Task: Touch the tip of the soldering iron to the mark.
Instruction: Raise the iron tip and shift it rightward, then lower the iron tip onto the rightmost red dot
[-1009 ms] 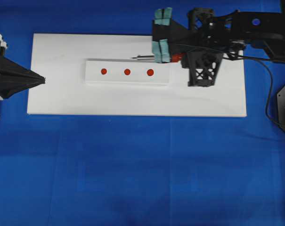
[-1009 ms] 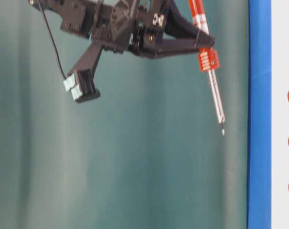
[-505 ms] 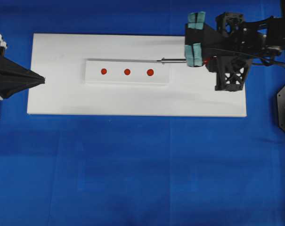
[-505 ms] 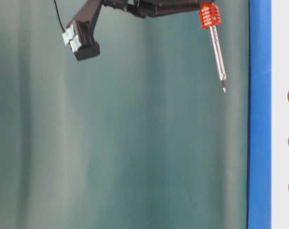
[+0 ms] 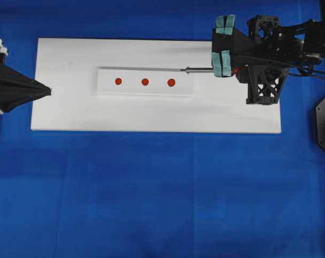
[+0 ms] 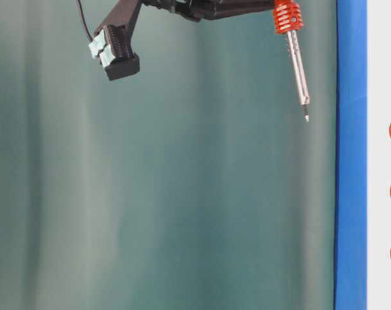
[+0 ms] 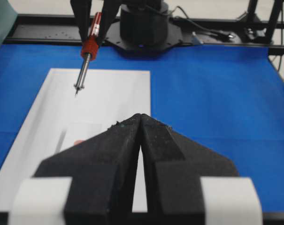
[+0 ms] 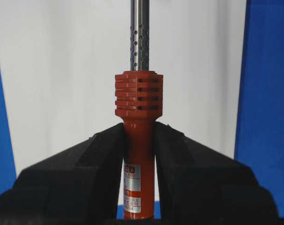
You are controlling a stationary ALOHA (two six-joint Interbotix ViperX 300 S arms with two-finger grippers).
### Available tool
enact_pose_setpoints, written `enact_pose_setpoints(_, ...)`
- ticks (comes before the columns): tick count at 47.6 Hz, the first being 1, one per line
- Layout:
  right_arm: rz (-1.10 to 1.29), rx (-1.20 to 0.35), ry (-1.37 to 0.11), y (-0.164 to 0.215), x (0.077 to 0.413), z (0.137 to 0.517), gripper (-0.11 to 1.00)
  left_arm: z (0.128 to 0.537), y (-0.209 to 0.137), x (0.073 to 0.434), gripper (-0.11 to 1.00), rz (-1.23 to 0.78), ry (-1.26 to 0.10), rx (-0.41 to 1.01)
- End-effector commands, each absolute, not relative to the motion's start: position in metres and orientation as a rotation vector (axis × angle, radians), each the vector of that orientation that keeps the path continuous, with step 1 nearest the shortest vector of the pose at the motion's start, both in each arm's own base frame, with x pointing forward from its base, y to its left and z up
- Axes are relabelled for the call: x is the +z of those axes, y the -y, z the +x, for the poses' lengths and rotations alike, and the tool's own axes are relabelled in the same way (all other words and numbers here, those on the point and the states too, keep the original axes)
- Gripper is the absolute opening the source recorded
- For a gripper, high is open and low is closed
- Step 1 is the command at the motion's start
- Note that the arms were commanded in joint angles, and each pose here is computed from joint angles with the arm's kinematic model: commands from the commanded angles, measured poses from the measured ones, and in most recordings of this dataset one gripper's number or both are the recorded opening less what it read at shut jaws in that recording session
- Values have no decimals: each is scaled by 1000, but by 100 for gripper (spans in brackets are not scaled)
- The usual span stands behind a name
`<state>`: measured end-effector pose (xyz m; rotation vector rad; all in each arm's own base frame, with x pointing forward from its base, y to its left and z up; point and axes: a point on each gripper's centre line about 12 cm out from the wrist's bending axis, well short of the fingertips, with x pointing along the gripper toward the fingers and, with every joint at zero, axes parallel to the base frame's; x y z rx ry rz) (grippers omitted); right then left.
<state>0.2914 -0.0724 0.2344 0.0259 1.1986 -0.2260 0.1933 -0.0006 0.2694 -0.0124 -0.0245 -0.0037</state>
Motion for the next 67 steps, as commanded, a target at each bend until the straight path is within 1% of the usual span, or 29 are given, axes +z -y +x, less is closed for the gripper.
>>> enact_pose_setpoints(1,21,-229,-1160,73,245,296,6,194,0,273,0,-11,35,-3)
enact_pose_setpoints(31,22,-228,-1168,75,242,304,6,194,1,273,0,-12,37,-4)
enact_pose_setpoints(51,31,-223,-1256,82,203,320,6,195,0,272,0,-11,32,-3)
enact_pose_setpoints(67,26,-211,-1281,85,179,329,6,195,1,271,0,-9,25,-4)
